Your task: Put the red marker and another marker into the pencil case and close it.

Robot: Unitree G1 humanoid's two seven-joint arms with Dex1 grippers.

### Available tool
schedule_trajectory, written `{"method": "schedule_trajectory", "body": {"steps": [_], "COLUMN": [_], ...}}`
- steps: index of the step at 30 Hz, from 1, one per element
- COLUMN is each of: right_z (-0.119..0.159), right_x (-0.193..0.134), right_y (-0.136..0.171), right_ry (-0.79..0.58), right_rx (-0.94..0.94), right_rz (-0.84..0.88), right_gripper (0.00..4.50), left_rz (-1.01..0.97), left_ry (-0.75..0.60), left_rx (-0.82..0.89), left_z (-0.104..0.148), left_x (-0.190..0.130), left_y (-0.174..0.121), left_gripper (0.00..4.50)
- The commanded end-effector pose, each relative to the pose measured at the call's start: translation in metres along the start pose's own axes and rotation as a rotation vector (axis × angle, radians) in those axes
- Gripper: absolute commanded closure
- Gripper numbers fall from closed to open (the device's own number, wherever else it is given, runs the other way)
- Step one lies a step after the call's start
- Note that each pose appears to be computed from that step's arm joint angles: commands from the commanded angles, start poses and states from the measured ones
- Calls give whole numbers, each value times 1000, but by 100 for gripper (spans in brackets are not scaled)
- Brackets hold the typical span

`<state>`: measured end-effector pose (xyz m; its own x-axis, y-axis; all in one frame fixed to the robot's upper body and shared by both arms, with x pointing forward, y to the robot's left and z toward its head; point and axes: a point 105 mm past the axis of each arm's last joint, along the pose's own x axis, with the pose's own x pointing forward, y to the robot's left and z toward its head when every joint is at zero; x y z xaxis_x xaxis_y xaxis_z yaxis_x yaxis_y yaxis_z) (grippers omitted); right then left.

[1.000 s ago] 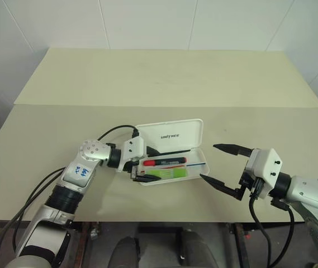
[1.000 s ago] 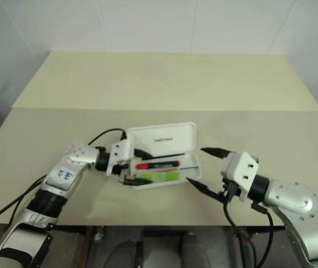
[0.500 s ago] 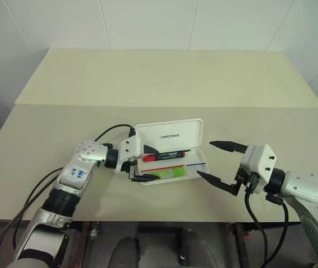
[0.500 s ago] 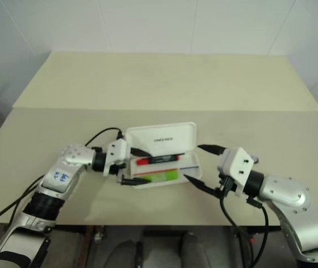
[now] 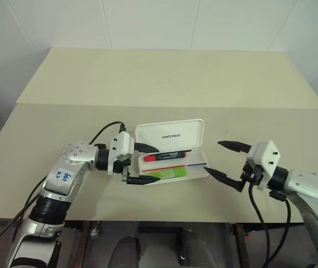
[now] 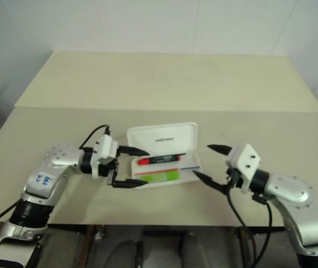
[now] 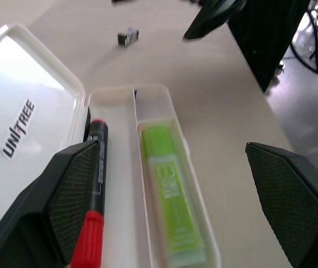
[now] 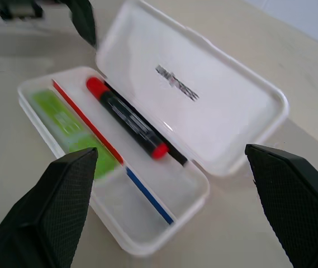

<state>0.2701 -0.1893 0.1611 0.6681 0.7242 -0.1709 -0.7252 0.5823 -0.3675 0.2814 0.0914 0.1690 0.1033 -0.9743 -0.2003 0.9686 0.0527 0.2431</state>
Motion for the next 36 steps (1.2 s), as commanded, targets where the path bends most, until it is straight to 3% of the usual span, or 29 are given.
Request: {"method": "schedule_trajectory", "body": {"steps": [1,7,13,32,36], "right_z": [-9,-31,-50,-95,-95], "right_x": [-22,-44,-45,-55,-51], "right_y": [-27,-72,-101,-106,-106], "right_ry": [61,165,229,360,348], "right_rx": [-49,-76,-66,15,22], "right_rz": [-48,-100,-84,-1,6], "right_gripper": [0,0,0,0,137], "left_rz": [31,75,67,115,117], "left_ry": [-47,-81,-97,-82,-82], "left_rx": [41,54,58,48,51], "left_z": [25,46,55,60,61], "left_x": [-6,-10,-5,-11,-10], "left_y": [2,7,4,1,2], "left_gripper": [5,5,5,5,0]}}
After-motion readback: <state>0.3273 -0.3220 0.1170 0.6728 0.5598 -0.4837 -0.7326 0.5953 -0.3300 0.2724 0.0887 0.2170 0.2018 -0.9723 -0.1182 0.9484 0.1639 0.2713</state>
